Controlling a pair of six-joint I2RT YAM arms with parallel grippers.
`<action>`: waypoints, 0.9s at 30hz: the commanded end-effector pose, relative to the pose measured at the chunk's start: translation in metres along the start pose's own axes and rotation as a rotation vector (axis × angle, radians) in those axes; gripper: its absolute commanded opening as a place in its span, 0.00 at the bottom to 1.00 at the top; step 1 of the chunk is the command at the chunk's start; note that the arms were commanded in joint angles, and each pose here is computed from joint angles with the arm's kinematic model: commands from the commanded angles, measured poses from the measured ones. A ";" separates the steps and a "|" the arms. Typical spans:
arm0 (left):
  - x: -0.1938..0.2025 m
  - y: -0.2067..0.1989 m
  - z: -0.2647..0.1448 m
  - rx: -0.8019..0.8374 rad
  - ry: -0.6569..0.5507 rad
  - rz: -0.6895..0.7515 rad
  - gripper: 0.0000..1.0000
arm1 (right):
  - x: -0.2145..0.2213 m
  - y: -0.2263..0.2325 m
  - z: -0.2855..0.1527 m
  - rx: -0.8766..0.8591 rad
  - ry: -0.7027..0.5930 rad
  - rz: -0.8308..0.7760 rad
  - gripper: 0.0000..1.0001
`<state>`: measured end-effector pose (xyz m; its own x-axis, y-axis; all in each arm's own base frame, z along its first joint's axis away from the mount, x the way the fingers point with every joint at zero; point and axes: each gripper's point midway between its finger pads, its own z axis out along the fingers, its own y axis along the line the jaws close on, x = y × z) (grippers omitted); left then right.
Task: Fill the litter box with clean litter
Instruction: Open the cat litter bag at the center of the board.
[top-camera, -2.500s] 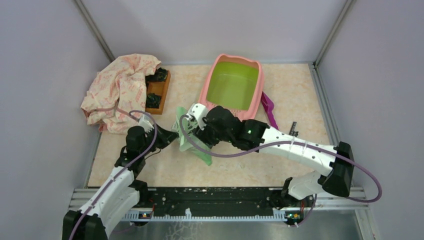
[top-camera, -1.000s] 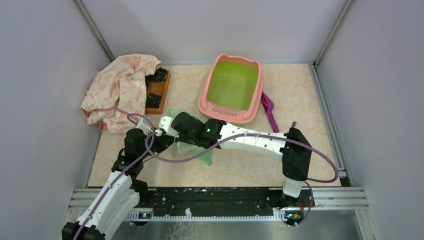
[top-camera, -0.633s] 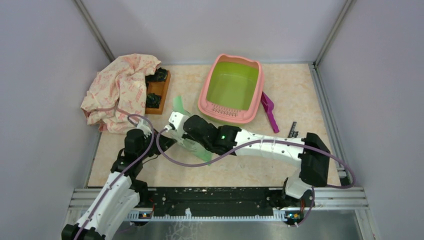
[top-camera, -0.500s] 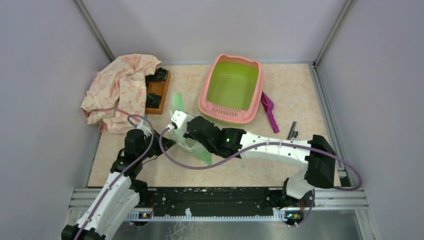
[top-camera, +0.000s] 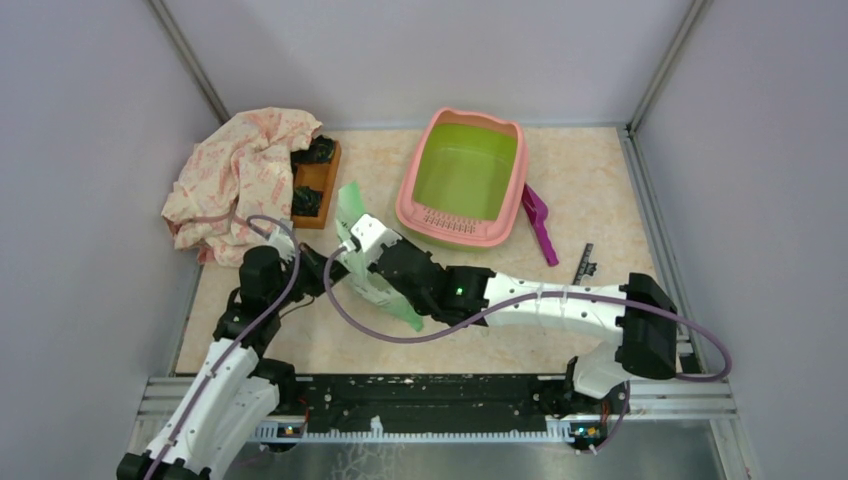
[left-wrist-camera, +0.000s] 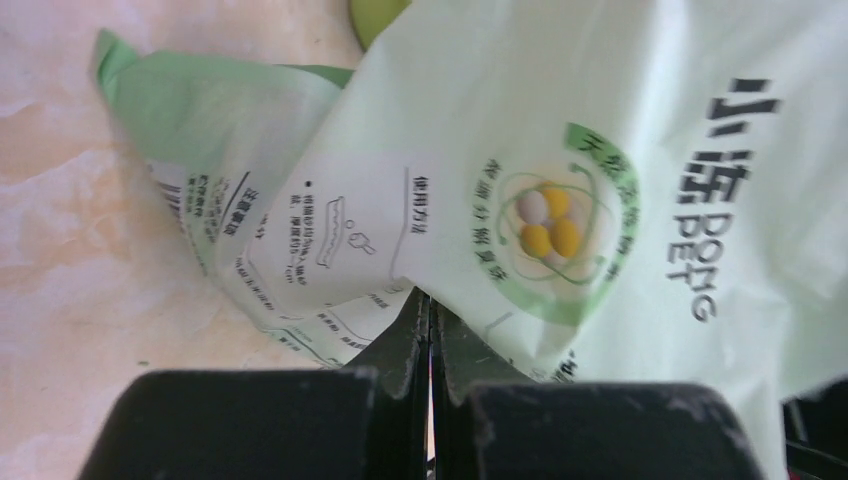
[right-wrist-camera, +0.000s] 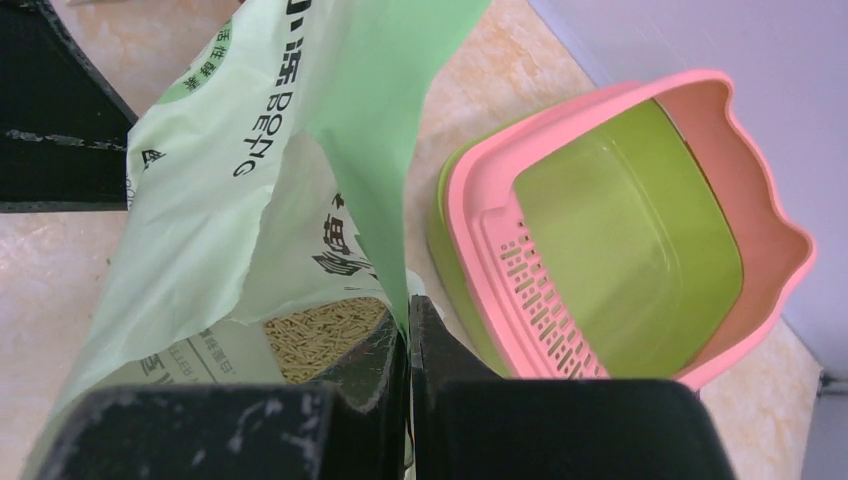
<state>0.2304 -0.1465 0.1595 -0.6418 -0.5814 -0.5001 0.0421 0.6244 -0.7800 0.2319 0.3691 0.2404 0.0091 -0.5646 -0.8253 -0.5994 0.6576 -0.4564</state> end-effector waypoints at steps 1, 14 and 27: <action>-0.026 -0.049 -0.005 0.162 -0.061 -0.024 0.00 | -0.040 -0.027 -0.020 0.106 -0.128 0.296 0.00; -0.059 -0.068 -0.011 0.168 -0.183 0.011 0.01 | -0.004 -0.028 -0.040 0.108 -0.136 0.638 0.00; -0.069 -0.059 0.041 0.146 -0.141 0.047 0.00 | 0.010 -0.020 -0.038 0.090 -0.110 0.634 0.00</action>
<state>0.2861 -0.1554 0.2232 -0.5260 -0.6538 -0.5439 0.1355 0.5669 -0.8126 0.2181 0.3274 0.2367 -0.2442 -0.0922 -0.9653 -0.4379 0.8987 0.0249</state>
